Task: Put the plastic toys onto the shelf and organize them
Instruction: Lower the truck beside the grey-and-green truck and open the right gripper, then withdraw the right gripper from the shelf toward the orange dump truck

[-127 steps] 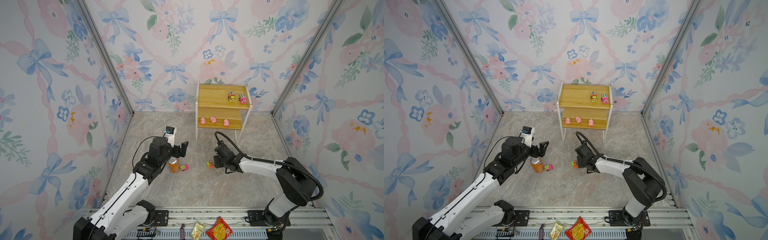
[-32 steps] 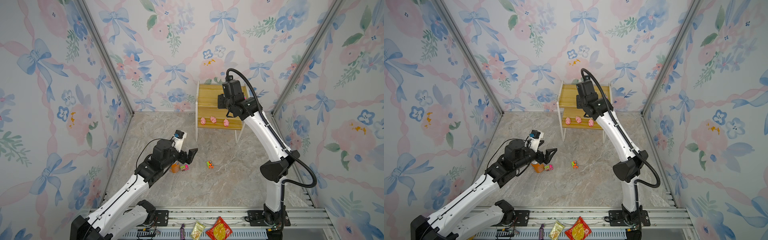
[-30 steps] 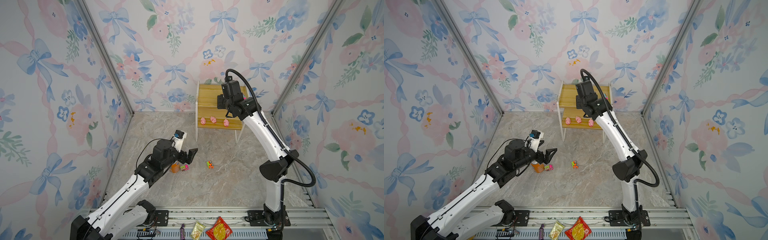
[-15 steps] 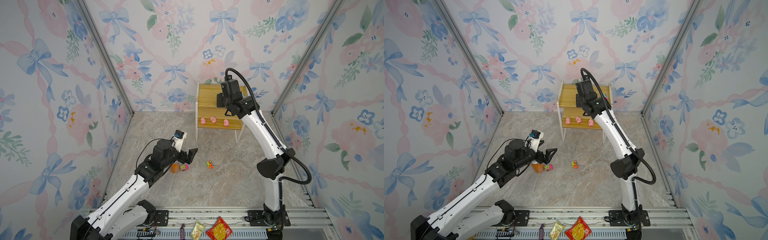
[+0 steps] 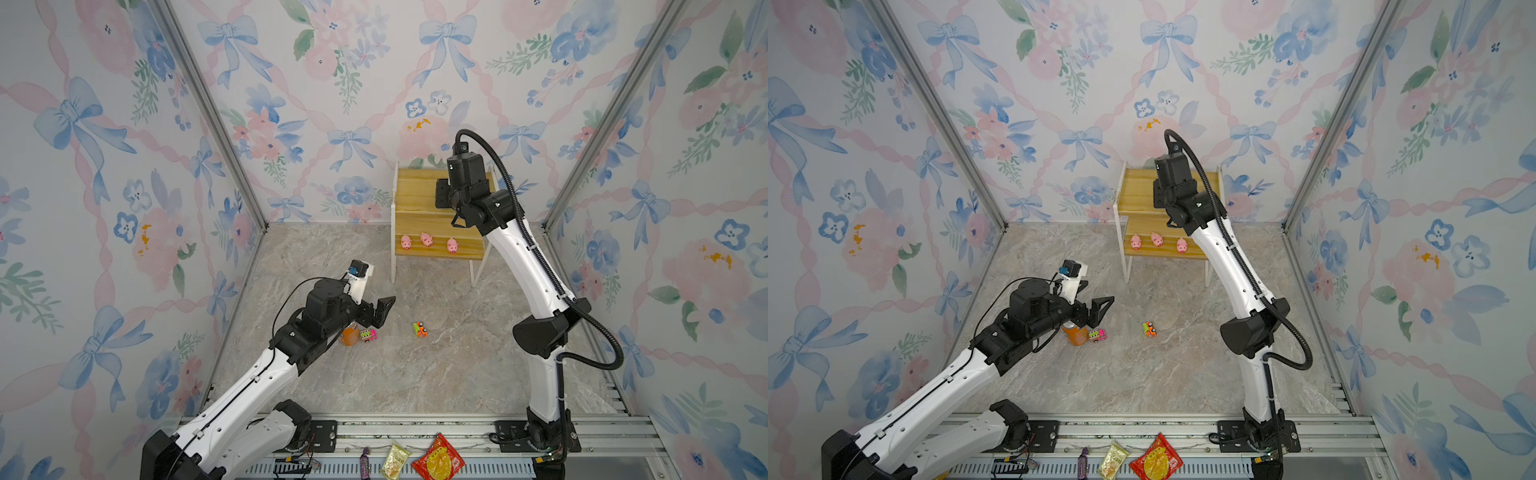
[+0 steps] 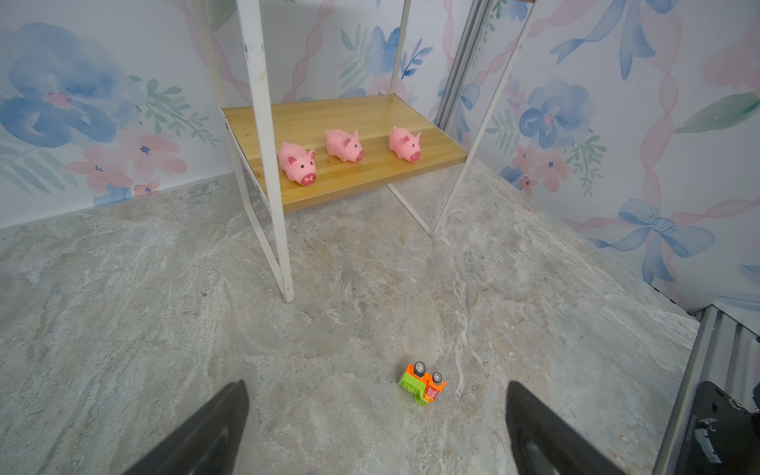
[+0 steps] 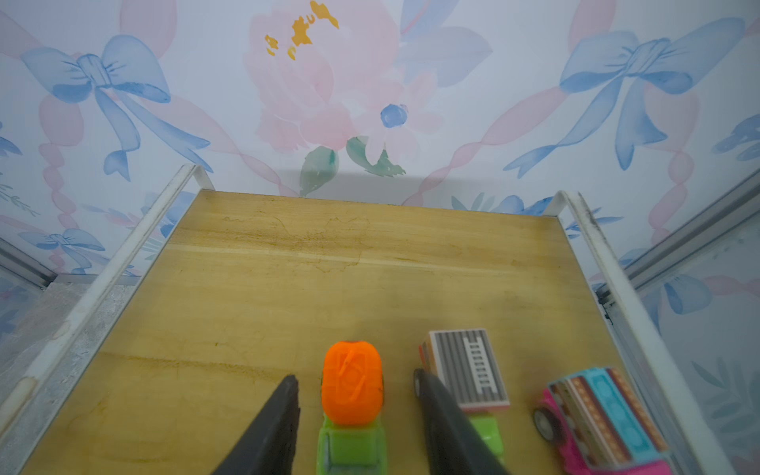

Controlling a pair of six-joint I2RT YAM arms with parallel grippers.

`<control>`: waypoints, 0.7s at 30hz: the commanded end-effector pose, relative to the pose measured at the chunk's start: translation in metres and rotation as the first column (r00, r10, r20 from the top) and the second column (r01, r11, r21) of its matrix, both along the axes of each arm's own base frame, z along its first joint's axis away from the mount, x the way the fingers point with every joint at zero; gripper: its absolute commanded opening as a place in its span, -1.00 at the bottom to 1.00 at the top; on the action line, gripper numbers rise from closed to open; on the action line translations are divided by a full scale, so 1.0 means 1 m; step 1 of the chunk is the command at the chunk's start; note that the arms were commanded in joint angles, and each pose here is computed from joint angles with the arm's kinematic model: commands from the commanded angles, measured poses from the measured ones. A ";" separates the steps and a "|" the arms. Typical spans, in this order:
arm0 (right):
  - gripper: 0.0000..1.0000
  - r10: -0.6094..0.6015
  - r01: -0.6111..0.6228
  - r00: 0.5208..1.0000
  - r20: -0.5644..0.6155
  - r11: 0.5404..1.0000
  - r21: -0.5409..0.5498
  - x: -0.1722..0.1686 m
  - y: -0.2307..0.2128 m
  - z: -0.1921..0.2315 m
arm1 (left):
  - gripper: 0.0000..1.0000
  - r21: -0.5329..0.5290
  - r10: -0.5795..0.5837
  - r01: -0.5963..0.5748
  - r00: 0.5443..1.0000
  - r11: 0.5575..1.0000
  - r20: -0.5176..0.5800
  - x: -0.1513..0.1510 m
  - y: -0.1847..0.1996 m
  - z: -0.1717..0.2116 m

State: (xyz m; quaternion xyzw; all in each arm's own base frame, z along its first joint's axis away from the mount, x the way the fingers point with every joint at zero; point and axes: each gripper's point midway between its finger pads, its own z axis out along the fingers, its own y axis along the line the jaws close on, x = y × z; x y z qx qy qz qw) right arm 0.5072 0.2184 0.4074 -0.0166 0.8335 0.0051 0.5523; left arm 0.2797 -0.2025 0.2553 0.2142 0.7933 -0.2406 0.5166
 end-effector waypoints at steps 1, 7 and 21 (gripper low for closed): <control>0.05 0.013 -0.016 0.994 0.109 0.999 0.028 -0.018 -0.010 0.051 | 0.96 0.013 0.014 -0.015 1.000 1.000 0.013 0.004 0.002 0.002; 0.20 0.079 -0.076 0.991 0.111 0.997 -0.026 -0.055 0.000 0.054 | 0.96 0.015 0.081 -0.081 0.997 0.997 0.020 0.012 0.014 0.003; 0.49 0.237 -0.237 0.970 0.049 0.971 -0.005 -0.202 -0.003 -0.056 | 0.96 0.024 0.173 -0.174 0.985 0.985 0.012 0.025 0.032 0.000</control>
